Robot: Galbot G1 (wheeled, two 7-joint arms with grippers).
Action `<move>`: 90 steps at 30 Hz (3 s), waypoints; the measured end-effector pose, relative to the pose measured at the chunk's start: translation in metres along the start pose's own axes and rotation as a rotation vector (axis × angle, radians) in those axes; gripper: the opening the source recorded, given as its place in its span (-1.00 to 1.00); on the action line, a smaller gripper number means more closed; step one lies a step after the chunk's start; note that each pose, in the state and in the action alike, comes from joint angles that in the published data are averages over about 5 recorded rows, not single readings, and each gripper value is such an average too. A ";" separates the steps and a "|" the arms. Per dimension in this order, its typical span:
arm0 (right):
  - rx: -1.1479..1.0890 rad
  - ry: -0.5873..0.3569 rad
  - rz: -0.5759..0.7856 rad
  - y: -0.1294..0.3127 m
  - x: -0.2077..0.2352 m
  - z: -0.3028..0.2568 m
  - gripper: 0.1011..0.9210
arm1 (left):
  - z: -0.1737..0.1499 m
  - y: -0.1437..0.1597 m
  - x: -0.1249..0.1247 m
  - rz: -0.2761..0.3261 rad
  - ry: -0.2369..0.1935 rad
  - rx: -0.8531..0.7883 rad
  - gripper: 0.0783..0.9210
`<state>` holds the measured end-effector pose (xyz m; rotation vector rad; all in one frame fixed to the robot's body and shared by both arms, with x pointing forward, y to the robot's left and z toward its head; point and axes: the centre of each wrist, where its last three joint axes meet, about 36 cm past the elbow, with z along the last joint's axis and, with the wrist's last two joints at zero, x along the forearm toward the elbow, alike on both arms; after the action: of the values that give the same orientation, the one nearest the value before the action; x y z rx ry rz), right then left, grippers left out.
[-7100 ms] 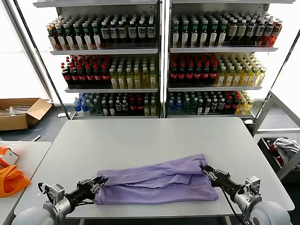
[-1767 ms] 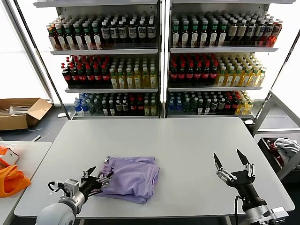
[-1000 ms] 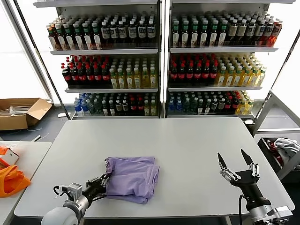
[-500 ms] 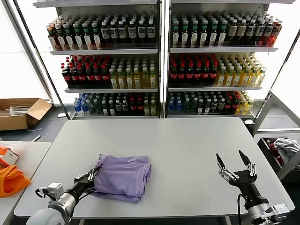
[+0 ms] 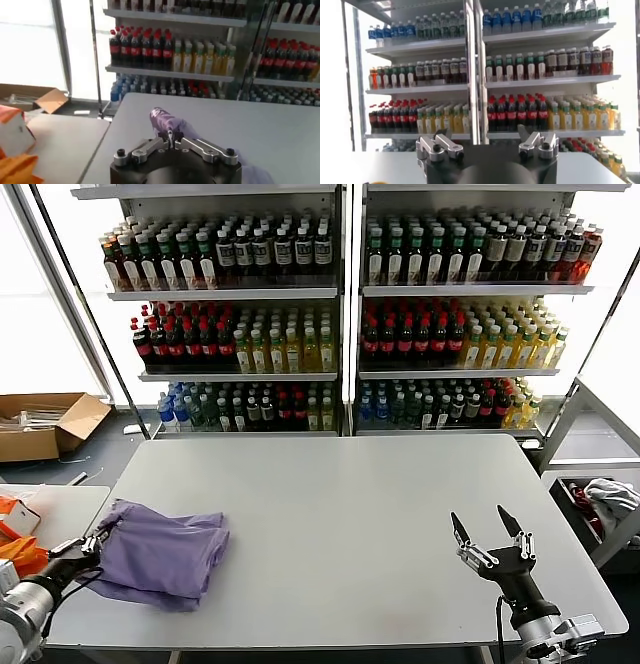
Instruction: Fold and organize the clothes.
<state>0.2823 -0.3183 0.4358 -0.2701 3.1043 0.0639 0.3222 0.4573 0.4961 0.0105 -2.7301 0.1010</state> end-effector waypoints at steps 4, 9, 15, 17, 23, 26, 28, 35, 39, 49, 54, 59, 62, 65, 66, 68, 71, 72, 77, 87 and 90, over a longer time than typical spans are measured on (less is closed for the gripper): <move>-0.003 0.010 0.004 -0.001 0.002 0.006 0.76 | -0.022 -0.001 0.012 0.005 -0.013 -0.012 -0.92; -0.007 0.026 0.004 -0.001 0.003 0.013 0.76 | -0.033 -0.035 0.019 0.107 -0.014 0.021 -0.92; -0.013 0.046 0.007 0.005 0.005 0.019 0.76 | -0.026 -0.106 0.011 0.302 0.028 0.102 -0.92; -0.012 0.051 0.009 0.008 0.006 0.020 0.76 | -0.021 -0.132 0.005 0.365 0.054 0.142 -0.92; -0.003 0.071 0.010 0.015 0.008 0.022 0.76 | 0.004 -0.206 -0.025 0.507 0.162 0.242 -0.92; 0.006 0.084 0.008 0.018 0.008 0.021 0.76 | 0.025 -0.242 -0.046 0.548 0.225 0.274 -0.92; 0.007 0.093 0.006 0.021 0.006 0.019 0.76 | 0.039 -0.264 -0.059 0.565 0.262 0.293 -0.92; -0.048 0.166 -0.006 0.034 -0.002 0.013 0.76 | 0.060 -0.328 -0.094 0.599 0.306 0.348 -0.67; -0.103 0.226 -0.025 0.043 -0.010 0.014 0.76 | 0.053 -0.346 -0.105 0.605 0.277 0.376 -0.42; -0.241 0.407 -0.133 0.070 -0.036 0.029 0.76 | 0.021 -0.323 -0.110 0.582 0.130 0.411 0.28; -0.299 0.477 -0.204 0.088 -0.056 0.040 0.76 | 0.009 -0.286 -0.101 0.534 0.036 0.367 0.60; -0.339 0.527 -0.265 0.111 -0.078 0.053 0.67 | -0.002 -0.256 -0.087 0.482 -0.038 0.343 0.76; -0.354 0.546 -0.290 0.124 -0.089 0.059 0.48 | -0.007 -0.243 -0.078 0.458 -0.070 0.345 0.77; -0.359 0.554 -0.309 0.133 -0.096 0.063 0.27 | -0.012 -0.233 -0.069 0.441 -0.095 0.349 0.77; -0.359 0.556 -0.315 0.135 -0.098 0.064 0.18 | -0.014 -0.230 -0.066 0.436 -0.102 0.349 0.77; -0.358 0.557 -0.325 0.138 -0.100 0.065 0.05 | -0.017 -0.225 -0.062 0.425 -0.113 0.349 0.77; -0.350 0.550 -0.336 0.141 -0.101 0.066 -0.16 | -0.021 -0.220 -0.058 0.410 -0.127 0.351 0.77; -0.345 0.545 -0.339 0.141 -0.101 0.066 -0.22 | -0.022 -0.219 -0.057 0.405 -0.130 0.353 0.77; -0.315 0.528 -0.347 0.138 -0.100 0.066 -0.56 | -0.022 -0.215 -0.053 0.387 -0.135 0.357 0.77; -0.257 0.508 -0.323 0.102 -0.089 0.054 -0.90 | -0.025 -0.204 -0.050 0.352 -0.153 0.365 0.77; -0.232 0.514 -0.301 0.084 -0.085 0.053 -0.90 | -0.025 -0.204 -0.048 0.346 -0.154 0.370 0.77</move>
<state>0.3526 -0.2186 0.3885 -0.8870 3.5068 0.4103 0.3802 0.2549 0.5139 -0.3631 -2.7952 0.7273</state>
